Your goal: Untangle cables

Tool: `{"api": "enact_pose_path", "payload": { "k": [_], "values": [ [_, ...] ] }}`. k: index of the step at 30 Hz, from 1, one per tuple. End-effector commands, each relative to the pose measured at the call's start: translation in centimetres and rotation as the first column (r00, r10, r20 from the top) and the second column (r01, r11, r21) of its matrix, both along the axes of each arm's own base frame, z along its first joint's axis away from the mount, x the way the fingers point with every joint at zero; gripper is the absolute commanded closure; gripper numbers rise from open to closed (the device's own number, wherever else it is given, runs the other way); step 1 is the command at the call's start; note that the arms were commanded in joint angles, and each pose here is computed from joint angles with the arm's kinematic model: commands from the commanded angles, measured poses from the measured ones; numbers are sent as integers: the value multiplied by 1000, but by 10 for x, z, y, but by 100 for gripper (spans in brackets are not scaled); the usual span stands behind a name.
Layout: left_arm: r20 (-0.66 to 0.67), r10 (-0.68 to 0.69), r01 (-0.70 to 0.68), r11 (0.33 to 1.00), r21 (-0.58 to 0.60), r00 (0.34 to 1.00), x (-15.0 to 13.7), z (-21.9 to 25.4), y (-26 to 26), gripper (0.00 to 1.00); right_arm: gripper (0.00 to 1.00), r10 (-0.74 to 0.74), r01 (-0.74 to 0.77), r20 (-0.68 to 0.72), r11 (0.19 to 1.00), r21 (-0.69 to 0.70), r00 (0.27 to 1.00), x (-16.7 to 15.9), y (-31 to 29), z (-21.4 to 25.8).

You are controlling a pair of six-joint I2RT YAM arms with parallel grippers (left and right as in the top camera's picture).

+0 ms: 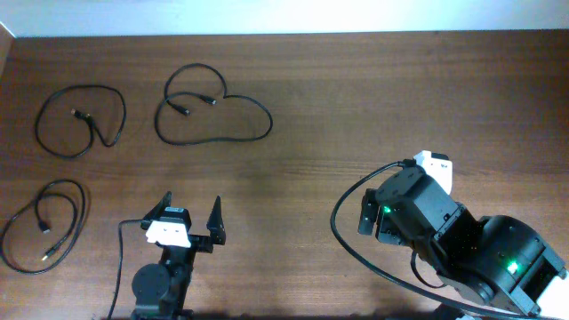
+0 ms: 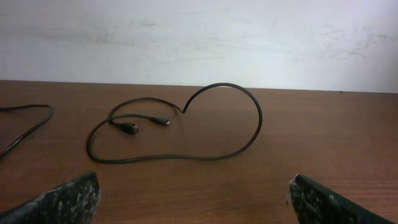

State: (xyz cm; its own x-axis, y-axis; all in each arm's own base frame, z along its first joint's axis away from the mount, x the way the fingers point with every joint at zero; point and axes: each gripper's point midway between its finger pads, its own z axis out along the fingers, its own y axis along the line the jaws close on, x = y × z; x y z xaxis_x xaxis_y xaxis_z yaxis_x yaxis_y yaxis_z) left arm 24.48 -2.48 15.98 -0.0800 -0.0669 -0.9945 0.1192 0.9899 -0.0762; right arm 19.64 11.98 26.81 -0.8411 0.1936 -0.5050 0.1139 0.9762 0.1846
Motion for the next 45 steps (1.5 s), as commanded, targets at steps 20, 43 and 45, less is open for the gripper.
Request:
{"api": "enact_pose_path", "payload": {
  "k": [20,43,45],
  "values": [
    [5,28,-28,999,18,1000,1,-1,8,1,1,-8,8,-1,1000,6,1000,0,0,0],
    [5,28,-28,999,18,1000,1,-1,8,1,1,-157,230,246,925,-301,956,24,-70,26],
    [5,28,-28,999,18,1000,1,-1,8,1,1,-199,271,250,914,-301,948,26,-80,26]
  ]
}}
